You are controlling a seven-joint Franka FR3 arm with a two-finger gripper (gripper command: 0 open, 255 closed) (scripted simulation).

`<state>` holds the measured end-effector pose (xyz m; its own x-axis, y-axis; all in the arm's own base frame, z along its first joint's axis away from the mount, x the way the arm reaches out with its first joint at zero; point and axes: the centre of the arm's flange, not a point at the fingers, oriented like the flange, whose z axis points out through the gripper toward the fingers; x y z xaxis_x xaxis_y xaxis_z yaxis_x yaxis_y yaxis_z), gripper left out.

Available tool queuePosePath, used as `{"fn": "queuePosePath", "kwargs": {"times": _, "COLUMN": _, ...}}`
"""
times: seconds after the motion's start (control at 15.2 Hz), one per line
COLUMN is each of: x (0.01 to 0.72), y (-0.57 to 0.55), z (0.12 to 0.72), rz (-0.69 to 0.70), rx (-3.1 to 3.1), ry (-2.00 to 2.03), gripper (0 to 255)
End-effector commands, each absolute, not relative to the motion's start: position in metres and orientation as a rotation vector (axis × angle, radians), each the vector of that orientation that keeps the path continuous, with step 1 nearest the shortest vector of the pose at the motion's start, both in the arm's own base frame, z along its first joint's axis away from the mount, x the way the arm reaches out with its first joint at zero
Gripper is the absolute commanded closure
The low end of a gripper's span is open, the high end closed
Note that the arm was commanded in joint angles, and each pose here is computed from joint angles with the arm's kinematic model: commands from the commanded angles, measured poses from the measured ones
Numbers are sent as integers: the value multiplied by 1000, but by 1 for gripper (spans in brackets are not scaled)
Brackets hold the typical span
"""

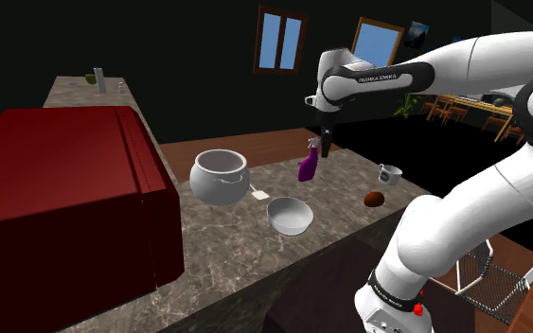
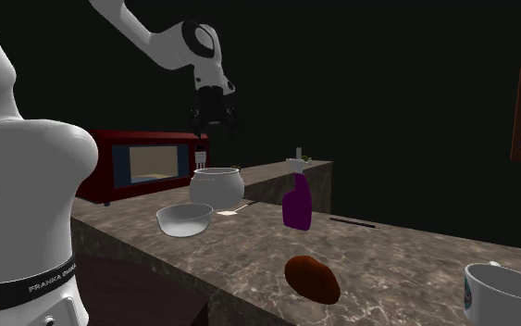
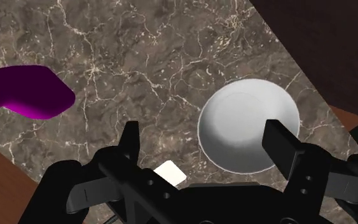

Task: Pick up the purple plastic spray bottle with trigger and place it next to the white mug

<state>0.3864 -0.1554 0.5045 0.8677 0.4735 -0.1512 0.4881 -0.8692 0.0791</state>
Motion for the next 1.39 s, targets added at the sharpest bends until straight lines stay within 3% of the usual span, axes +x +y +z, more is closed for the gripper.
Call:
{"fn": "queuePosePath", "kwargs": {"times": 0.0, "x": 400, "y": -171, "z": 489, "rz": -238, "rx": 2873, "ry": 851, "gripper": 0}}
{"fn": "queuePosePath", "kwargs": {"times": 1.32, "x": 551, "y": -295, "z": 333, "rz": -624, "rx": 2237, "ry": 1608, "gripper": 0}}
